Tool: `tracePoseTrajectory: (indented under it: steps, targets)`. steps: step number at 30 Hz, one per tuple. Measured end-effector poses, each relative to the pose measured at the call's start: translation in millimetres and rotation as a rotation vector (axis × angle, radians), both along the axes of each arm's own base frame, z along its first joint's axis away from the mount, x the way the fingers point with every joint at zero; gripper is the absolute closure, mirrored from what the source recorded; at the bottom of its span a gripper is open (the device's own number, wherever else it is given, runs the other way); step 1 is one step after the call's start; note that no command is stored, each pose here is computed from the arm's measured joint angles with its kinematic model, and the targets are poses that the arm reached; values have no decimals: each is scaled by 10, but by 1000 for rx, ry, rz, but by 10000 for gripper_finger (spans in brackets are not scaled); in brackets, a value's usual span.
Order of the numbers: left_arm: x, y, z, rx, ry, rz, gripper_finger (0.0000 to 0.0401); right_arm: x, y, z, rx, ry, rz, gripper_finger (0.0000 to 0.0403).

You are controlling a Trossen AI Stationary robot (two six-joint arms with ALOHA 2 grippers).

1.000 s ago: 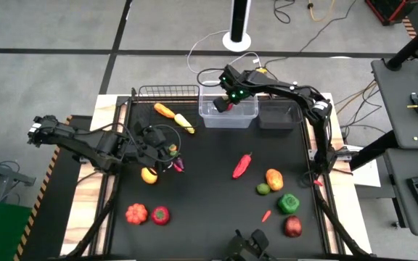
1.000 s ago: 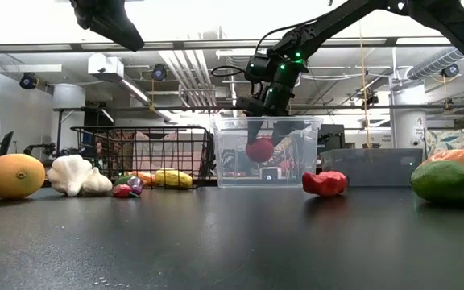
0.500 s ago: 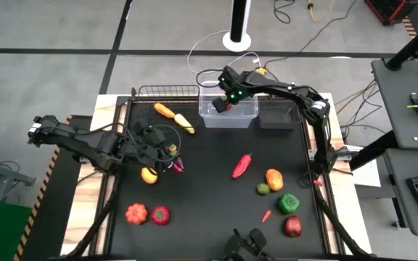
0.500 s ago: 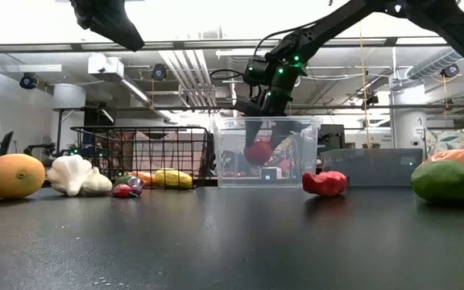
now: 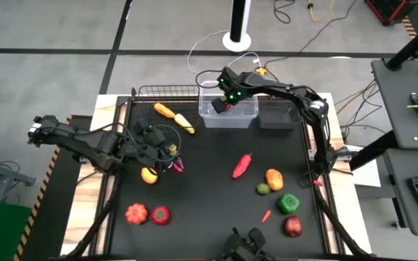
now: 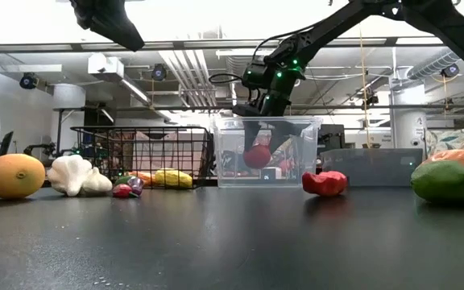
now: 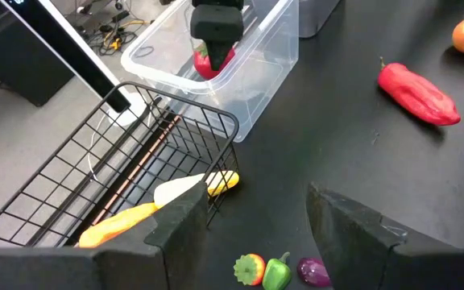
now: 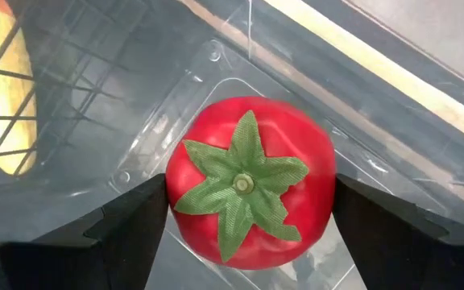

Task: Sort produce into baskets
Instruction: Put the top red tomato into the transparent bin, then adjust the transparent bin

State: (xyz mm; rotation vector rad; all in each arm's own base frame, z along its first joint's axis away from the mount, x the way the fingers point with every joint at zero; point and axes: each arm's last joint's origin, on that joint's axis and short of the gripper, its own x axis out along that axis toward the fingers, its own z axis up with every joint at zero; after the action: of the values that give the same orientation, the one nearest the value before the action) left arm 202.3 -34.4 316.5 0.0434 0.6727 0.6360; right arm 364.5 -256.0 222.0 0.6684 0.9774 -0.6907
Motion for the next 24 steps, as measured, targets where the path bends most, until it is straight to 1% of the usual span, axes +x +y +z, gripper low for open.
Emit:
tracePoseTrajectory:
  steps: [7,16,24]
  targets:
    - [0,0,0,0,0,0,207,2,-4,0,-6,-1,1,77]
    - [0,0,0,0,0,0,207,2,-5,1,-11,2,8,56]
    - [0,0,0,-3,-3,2,207,0,-4,11,-15,0,11,53]
